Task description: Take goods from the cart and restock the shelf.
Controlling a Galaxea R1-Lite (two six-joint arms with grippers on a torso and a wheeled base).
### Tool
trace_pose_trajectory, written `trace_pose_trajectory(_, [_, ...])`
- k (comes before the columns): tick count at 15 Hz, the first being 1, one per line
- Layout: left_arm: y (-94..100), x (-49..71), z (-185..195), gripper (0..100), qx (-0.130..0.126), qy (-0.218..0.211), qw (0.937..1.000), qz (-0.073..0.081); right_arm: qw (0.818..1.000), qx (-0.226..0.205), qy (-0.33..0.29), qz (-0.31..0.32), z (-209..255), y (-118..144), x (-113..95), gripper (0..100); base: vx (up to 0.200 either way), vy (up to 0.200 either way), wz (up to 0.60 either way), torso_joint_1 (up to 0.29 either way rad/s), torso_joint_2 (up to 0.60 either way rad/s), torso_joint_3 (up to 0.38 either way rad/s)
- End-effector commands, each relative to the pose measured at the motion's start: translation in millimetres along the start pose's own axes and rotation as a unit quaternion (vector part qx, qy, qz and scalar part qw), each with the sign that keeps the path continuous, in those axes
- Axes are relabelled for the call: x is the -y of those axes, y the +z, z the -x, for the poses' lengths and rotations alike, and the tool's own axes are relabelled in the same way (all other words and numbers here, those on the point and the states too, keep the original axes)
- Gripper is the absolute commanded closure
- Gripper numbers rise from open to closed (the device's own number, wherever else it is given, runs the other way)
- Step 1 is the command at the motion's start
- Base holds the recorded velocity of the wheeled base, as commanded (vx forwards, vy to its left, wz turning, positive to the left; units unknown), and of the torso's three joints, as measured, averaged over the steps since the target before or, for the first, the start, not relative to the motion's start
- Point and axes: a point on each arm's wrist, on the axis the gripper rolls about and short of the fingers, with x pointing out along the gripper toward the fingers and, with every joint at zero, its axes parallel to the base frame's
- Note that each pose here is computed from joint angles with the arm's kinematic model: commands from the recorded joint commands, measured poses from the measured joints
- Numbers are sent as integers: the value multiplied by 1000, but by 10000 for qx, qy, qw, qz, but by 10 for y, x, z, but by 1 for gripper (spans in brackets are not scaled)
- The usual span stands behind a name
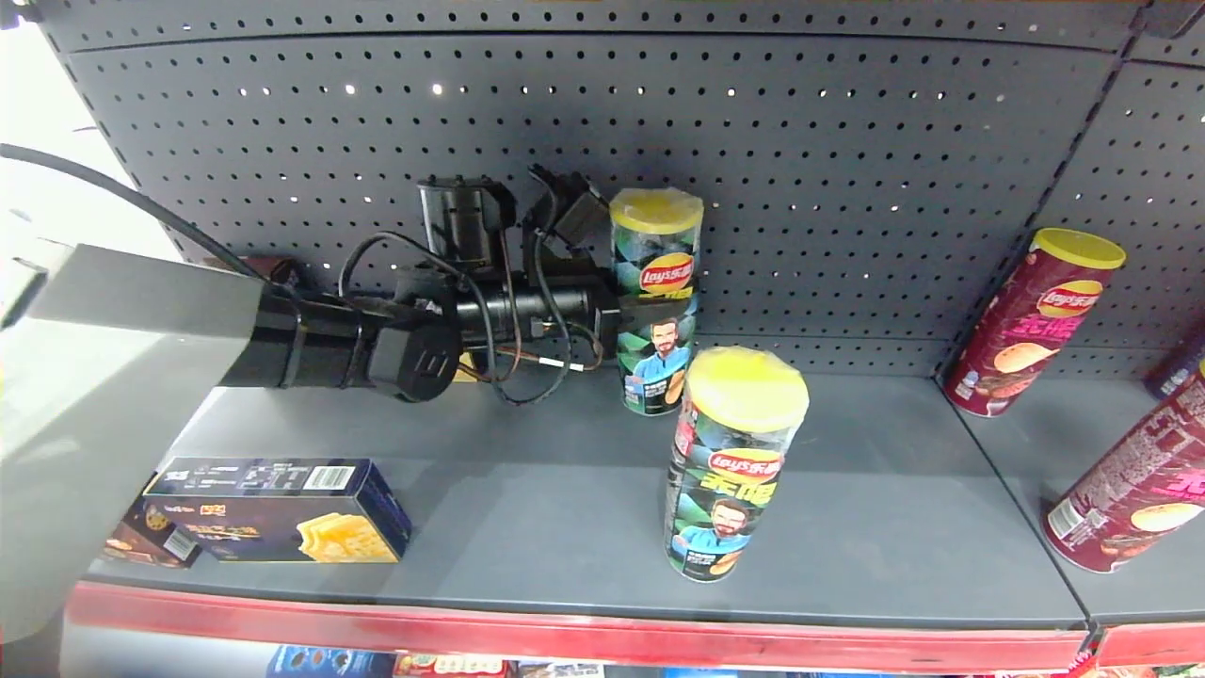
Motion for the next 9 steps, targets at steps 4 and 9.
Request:
trace_pose_trajectory(4, [-190,-192,-182,100,81,36,9999,-83,10000,-5,6,3,-1,1,0,0,0,0,0,0,0,0])
trace_pose_trajectory(9, [-248,-266,-271,100,178,29,9997,-161,10000,-5,6,3,-1,1,0,0,0,0,0,0,0,0])
